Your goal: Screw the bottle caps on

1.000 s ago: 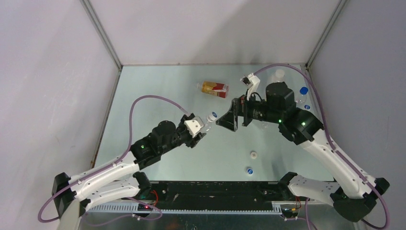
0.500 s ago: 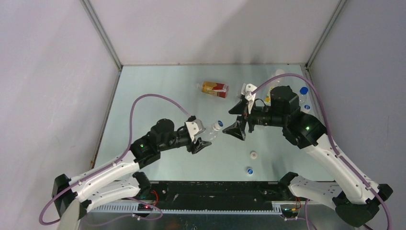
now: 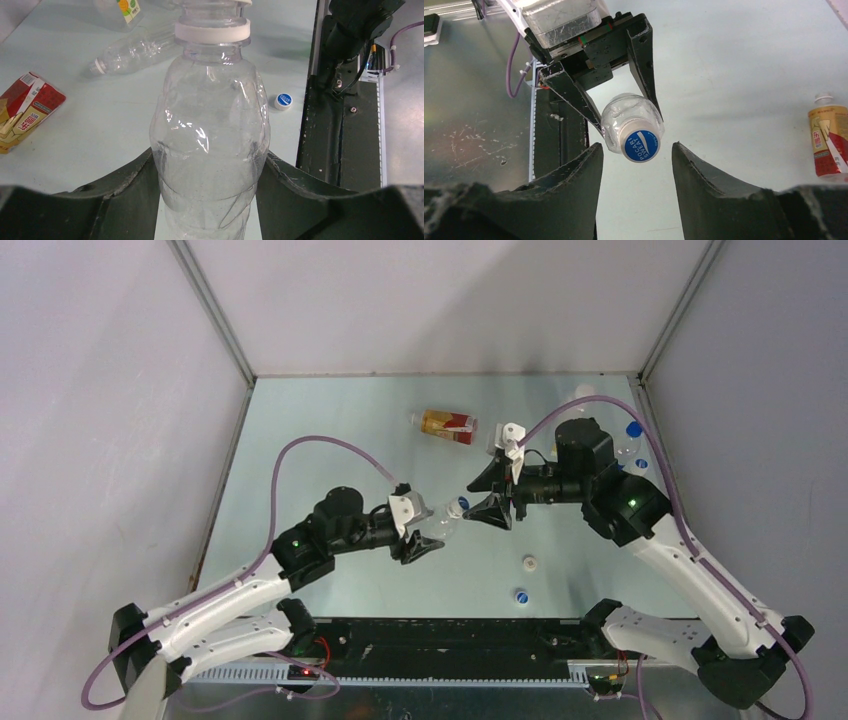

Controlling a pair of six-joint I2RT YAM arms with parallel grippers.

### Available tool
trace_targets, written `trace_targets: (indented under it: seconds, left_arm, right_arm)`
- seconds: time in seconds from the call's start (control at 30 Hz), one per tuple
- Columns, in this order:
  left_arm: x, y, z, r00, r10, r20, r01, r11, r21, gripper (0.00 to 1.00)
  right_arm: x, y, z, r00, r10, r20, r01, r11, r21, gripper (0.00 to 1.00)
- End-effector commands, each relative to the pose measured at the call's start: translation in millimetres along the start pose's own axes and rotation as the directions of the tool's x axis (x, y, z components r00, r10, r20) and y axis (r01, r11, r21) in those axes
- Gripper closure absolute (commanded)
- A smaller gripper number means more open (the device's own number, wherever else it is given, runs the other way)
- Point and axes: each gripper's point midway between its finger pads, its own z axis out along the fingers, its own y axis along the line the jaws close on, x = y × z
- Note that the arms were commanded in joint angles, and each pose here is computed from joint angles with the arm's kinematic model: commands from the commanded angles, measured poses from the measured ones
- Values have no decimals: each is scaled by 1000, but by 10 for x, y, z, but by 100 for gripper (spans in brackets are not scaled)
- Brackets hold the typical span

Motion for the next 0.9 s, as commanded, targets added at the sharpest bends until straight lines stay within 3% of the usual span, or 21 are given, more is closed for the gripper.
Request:
trace_targets:
  seconds: [0.0,0.57,0.87]
  left_arm:
    - [-430,18,-21,993,30,112,-31,999,7,100]
    - [-421,6,-32,994,48,96,-50,999,17,100]
    - [-393,28,-36,997,52,56,-52,999,13,100]
  right_arm:
    - [-6,25,45,1000,-17,9,17,999,-43,46]
    - [20,64,104,1000,19,1,-19,996,-89,60]
    - [68,83,114,1000,-1,-16,0,995,-96,72]
